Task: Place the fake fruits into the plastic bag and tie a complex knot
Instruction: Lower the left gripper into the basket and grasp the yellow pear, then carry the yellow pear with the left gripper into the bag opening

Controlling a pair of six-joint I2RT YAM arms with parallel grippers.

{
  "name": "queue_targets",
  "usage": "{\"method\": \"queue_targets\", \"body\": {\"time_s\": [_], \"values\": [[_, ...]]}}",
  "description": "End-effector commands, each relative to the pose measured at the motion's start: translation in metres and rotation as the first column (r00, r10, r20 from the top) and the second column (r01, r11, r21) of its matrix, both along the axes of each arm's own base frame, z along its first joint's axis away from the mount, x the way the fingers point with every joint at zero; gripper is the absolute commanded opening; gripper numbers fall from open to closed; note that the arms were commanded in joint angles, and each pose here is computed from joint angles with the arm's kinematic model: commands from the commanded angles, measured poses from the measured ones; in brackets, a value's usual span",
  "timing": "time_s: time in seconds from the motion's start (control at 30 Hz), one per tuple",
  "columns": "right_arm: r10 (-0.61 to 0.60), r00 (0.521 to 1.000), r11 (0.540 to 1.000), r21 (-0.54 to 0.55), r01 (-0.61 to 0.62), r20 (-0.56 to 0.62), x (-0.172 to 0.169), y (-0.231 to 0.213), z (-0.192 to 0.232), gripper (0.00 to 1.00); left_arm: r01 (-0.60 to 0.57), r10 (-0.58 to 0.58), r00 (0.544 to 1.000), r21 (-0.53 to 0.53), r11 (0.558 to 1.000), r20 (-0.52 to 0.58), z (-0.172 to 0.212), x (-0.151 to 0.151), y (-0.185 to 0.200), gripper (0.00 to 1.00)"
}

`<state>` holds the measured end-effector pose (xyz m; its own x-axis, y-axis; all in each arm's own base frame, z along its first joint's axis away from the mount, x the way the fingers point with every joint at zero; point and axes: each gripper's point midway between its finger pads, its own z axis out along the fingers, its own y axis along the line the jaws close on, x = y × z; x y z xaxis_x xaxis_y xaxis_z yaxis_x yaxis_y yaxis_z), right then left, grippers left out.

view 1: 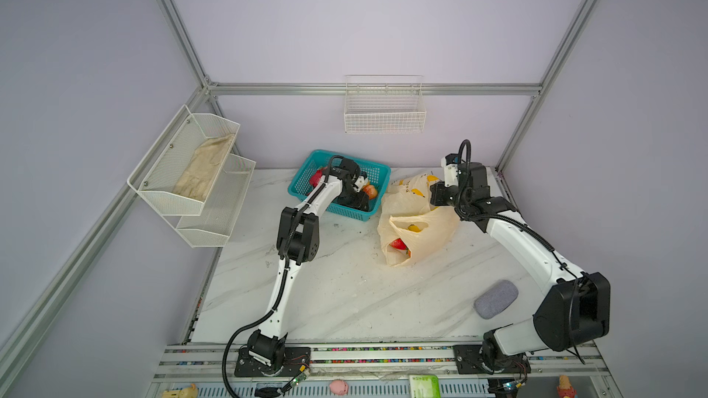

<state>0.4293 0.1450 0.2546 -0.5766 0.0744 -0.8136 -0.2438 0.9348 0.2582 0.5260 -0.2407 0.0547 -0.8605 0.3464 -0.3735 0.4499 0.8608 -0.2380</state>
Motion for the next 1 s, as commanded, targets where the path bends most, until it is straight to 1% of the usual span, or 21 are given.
{"method": "queue_targets", "body": {"time_s": [0.0, 0.1, 0.27, 0.37, 0.47, 0.6, 0.63, 0.73, 0.8, 0.87, 0.97], "values": [[-0.004, 1.0, 1.0, -0.001, 0.004, 0.016, -0.001, -0.002, 0.003, 0.0, -0.001, 0.017, 0.976, -0.078, 0.997, 0.216, 0.1, 0.021, -0.008, 0.51], [-0.004, 1.0, 1.0, 0.0, 0.004, 0.019, -0.002, -0.002, 0.004, 0.0, -0.001, 0.036, 0.961, -0.125, 0.992, 0.274, 0.134, 0.016, -0.009, 0.49], [-0.004, 1.0, 1.0, 0.001, 0.004, 0.02, -0.002, -0.002, 0.005, 0.0, -0.02, 0.081, 0.941, -0.184, 0.983, 0.329, 0.175, -0.002, -0.003, 0.47], [-0.006, 1.0, 1.0, 0.006, 0.006, 0.028, -0.002, -0.002, 0.008, 0.0, -0.022, 0.1, 0.939, -0.231, 0.973, 0.329, 0.192, -0.024, -0.001, 0.45], [-0.009, 0.999, 1.0, 0.012, 0.009, 0.032, -0.002, -0.002, 0.01, 0.0, -0.012, 0.11, 0.932, -0.274, 0.962, 0.345, 0.201, -0.057, -0.001, 0.44], [-0.003, 1.0, 1.0, 0.01, 0.003, 0.028, -0.001, -0.001, 0.009, 0.0, 0.029, 0.114, 0.925, -0.367, 0.93, 0.362, 0.204, -0.114, -0.004, 0.43], [-0.005, 1.0, 1.0, 0.01, 0.005, 0.029, -0.001, -0.002, 0.01, 0.0, 0.031, 0.119, 0.928, -0.394, 0.919, 0.352, 0.204, -0.127, -0.006, 0.43], [-0.005, 0.999, 1.0, 0.017, 0.005, 0.041, -0.001, -0.001, 0.015, 0.0, 0.118, 0.045, 0.934, -0.427, 0.897, 0.354, 0.195, -0.176, -0.028, 0.42], [-0.007, 0.999, 1.0, 0.017, 0.006, 0.042, -0.001, -0.002, 0.016, 0.0, 0.148, 0.008, 0.94, -0.431, 0.89, 0.34, 0.186, -0.198, -0.045, 0.43], [-0.006, 0.999, 1.0, 0.018, 0.005, 0.043, -0.001, -0.001, 0.017, 0.0, 0.152, -0.012, 0.949, -0.424, 0.893, 0.314, 0.174, -0.21, -0.059, 0.42], [0.003, 0.999, 1.0, 0.021, -0.004, 0.048, -0.002, 0.0, 0.02, 0.0, 0.154, -0.036, 0.958, -0.404, 0.902, 0.285, 0.158, -0.218, -0.074, 0.4]]}}
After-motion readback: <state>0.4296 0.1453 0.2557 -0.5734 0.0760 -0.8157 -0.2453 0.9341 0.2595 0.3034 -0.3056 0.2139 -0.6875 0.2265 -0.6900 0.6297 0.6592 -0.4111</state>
